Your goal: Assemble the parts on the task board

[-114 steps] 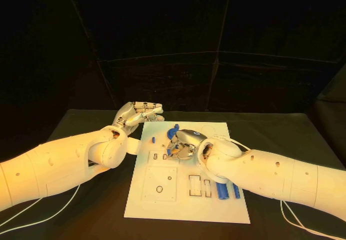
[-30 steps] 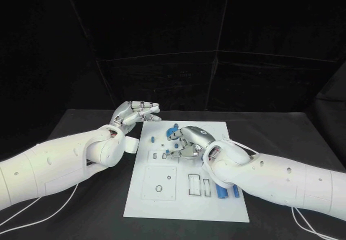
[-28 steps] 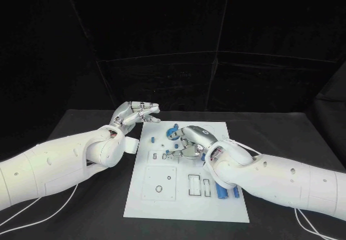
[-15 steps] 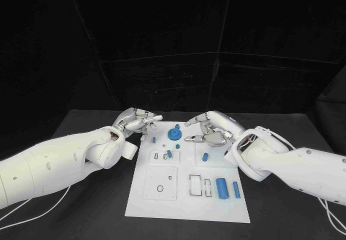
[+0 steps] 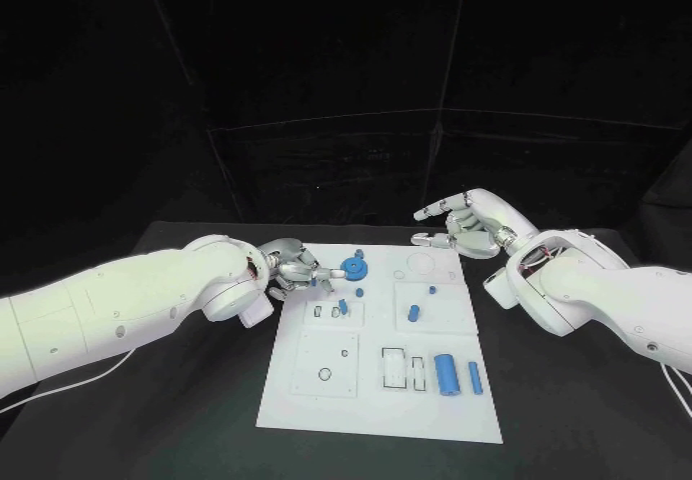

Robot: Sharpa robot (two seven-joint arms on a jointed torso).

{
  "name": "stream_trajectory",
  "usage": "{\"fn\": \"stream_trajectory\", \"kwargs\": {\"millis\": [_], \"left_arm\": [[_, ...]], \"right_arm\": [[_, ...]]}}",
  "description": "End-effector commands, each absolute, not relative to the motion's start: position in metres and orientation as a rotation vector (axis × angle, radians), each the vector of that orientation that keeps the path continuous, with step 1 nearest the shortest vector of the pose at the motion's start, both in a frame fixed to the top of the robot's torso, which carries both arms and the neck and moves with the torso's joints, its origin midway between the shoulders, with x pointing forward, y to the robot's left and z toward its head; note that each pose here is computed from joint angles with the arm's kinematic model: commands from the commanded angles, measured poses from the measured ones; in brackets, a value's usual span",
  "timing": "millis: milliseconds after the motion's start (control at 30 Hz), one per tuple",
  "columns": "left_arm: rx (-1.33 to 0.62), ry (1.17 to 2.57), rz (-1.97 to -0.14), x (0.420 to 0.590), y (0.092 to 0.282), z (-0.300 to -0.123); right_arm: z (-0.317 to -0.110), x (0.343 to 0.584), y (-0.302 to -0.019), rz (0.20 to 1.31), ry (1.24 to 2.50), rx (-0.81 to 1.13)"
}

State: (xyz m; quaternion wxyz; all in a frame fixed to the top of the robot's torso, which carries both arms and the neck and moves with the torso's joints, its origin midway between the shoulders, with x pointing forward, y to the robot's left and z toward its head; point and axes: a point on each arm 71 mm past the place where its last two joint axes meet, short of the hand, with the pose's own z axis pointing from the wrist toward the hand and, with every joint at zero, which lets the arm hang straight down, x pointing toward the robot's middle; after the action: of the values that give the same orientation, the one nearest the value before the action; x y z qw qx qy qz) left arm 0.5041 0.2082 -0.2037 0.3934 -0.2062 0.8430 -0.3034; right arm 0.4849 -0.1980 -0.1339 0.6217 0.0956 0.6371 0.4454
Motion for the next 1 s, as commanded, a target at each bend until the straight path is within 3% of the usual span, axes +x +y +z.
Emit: {"fn": "stream_trajectory", "kwargs": {"millis": [33,500,1000], "left_arm": [[-0.393,2.242,-0.542,0.504,0.207,-0.208],[-0.24,2.278,-0.493,0.511,0.169,-0.205],[-0.173,2.327,-0.448,0.516,0.162,-0.206]], "right_arm": [[-0.134,0.487,-0.201,1.025,1.484,0.28],[-0.135,0.491,-0.203,0.994,1.498,0.309],[-0.137,0.493,-0.202,0.985,1.508,0.316]]}}
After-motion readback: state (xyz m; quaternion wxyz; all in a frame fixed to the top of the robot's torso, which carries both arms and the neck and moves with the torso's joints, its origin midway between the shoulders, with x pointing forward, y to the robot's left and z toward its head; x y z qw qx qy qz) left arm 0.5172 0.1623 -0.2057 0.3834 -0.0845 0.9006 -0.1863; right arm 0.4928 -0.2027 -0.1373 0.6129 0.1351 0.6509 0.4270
